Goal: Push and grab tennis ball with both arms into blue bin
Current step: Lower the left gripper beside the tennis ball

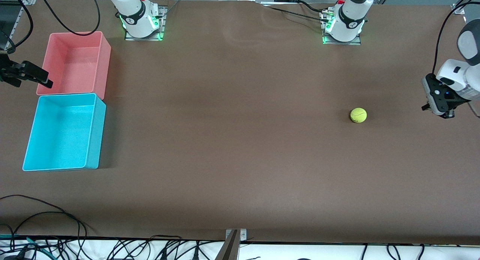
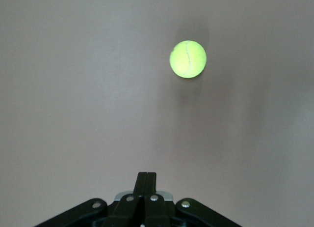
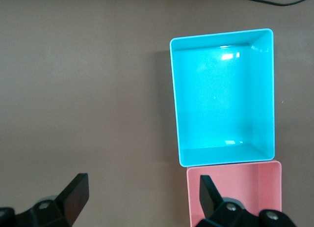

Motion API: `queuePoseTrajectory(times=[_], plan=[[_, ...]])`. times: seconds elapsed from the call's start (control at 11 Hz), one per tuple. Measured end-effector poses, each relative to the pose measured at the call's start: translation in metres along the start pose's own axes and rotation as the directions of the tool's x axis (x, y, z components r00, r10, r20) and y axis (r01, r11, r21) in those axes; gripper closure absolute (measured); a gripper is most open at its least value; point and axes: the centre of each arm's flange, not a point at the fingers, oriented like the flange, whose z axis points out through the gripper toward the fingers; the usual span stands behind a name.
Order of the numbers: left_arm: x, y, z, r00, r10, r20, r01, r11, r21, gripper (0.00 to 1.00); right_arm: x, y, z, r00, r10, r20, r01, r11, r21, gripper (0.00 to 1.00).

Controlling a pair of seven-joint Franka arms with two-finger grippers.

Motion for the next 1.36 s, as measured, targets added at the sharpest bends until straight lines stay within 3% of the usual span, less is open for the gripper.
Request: queuePoseTrajectory(times=[0.27, 0.64, 1.36], plan=[[0.014, 0.024, 0.058, 0.997, 0.082, -0.007, -0.081, 0.996, 0.035, 0.99, 0.000, 0.001, 0.000, 1.000, 0.002, 0.000, -0.002, 1.000, 0.000, 0.00], [0.023, 0.037, 0.095, 0.988, 0.153, -0.013, -0.153, 0.988, 0.010, 0.99, 0.000, 0.002, 0.000, 1.000, 0.004, 0.000, -0.004, 1.000, 0.000, 0.00], [0.032, 0.048, 0.199, 0.989, 0.139, -0.052, -0.139, 0.990, 0.003, 0.99, 0.000, 0.002, 0.000, 1.000, 0.004, 0.000, -0.004, 1.000, 0.000, 0.00]])
